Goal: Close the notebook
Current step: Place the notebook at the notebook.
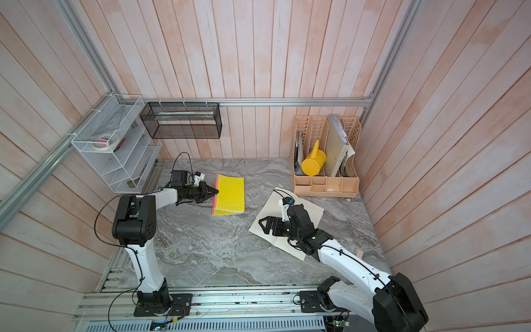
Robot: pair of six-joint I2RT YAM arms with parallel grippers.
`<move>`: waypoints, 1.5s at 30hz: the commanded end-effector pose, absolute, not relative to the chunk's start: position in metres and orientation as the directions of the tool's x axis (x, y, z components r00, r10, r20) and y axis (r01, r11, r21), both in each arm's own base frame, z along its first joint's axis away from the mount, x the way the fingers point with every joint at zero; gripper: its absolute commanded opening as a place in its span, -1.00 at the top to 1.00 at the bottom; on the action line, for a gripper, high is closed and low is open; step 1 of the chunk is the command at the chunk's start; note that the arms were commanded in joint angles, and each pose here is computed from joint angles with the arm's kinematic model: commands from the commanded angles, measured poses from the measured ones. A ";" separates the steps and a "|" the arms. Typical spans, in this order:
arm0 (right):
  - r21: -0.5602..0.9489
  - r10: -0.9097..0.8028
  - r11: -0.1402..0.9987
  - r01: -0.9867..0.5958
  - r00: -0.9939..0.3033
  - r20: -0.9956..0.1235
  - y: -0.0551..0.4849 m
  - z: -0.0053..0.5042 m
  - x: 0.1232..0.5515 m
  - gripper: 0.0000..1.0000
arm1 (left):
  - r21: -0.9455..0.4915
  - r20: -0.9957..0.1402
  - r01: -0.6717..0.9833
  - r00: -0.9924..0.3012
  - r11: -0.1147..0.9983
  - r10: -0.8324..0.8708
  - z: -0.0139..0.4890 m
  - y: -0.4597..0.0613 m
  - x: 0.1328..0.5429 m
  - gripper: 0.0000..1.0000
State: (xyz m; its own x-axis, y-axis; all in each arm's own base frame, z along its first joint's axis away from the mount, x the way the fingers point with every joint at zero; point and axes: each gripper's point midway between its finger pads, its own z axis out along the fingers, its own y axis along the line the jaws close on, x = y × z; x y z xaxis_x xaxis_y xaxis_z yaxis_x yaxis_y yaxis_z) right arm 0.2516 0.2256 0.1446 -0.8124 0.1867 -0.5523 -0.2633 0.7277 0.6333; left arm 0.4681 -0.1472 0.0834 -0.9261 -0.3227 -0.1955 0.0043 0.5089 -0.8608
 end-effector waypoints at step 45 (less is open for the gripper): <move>0.661 0.191 0.703 -0.261 -0.827 -0.529 0.229 0.142 0.247 -0.97 | -0.696 -0.280 -0.038 -0.905 0.717 -0.320 0.075 -0.102 0.461 0.20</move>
State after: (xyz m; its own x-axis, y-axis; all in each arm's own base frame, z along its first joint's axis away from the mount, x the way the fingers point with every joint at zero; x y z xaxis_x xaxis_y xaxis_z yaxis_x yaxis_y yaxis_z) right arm 0.2495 0.2293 0.1428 -0.8239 0.1896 -0.5340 -0.2606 0.7101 0.6541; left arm 0.4563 -0.1128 0.0553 -0.9208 -0.3421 -0.1873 -0.0937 0.6601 -0.7453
